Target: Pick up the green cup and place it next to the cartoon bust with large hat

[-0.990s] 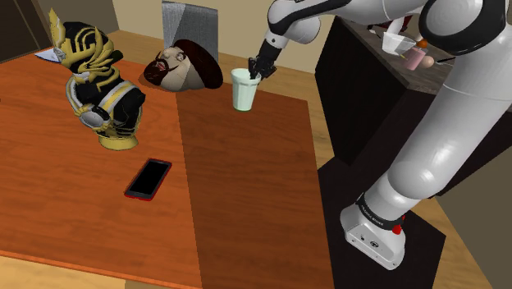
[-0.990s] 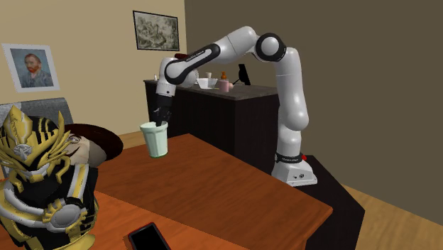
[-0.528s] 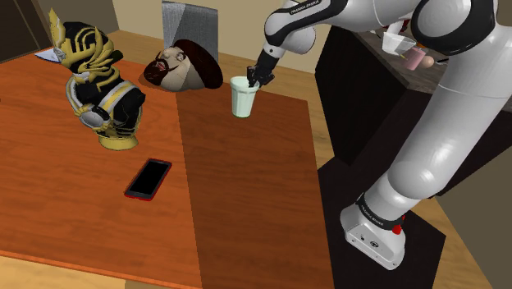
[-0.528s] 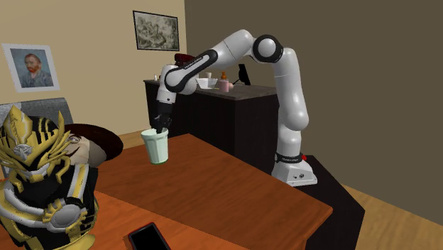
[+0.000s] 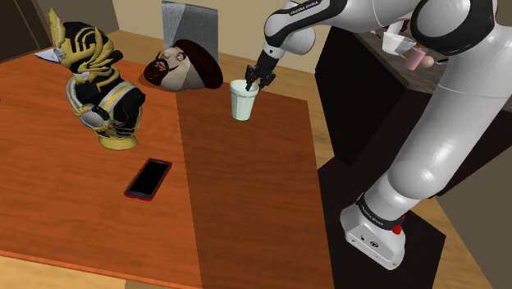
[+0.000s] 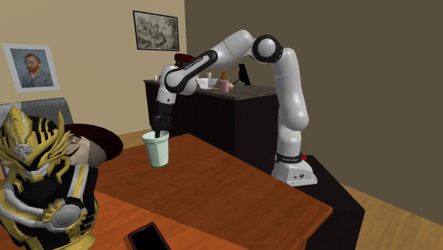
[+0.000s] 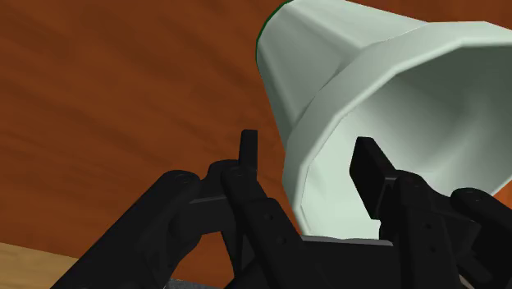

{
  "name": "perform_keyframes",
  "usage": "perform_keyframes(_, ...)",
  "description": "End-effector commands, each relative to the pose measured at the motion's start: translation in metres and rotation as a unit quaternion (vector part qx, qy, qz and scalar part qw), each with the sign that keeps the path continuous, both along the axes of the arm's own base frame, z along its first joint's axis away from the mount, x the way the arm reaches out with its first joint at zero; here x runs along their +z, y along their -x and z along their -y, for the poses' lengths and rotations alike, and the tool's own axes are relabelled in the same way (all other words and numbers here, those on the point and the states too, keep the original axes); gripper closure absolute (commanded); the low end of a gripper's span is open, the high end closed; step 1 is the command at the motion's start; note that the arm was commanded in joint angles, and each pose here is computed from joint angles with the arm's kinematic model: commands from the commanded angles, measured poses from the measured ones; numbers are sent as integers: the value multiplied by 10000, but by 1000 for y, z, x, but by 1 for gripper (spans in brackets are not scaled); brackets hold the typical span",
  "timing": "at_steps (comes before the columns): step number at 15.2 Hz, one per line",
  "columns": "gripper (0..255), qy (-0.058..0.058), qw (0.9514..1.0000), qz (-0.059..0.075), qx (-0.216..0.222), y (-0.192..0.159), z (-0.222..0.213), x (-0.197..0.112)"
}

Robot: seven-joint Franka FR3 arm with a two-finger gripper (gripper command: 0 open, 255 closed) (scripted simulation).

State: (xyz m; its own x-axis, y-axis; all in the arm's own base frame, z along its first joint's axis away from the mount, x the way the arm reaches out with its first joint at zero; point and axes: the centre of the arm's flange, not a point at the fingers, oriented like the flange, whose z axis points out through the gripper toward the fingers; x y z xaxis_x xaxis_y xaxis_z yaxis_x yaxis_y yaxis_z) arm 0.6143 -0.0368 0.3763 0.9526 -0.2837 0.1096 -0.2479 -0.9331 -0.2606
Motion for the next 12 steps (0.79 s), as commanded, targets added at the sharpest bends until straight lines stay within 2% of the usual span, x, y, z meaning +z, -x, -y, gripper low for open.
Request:
perform_keyframes(1, 0, 0, 10000, 3, 0, 0, 0, 0)
perform_keyframes(5, 0, 0, 10000, 3, 0, 0, 0, 0)
perform_keyframes(9, 0, 0, 10000, 3, 0, 9, 11, 48)
perform_keyframes(12, 0, 0, 10000, 3, 0, 9, 11, 48)
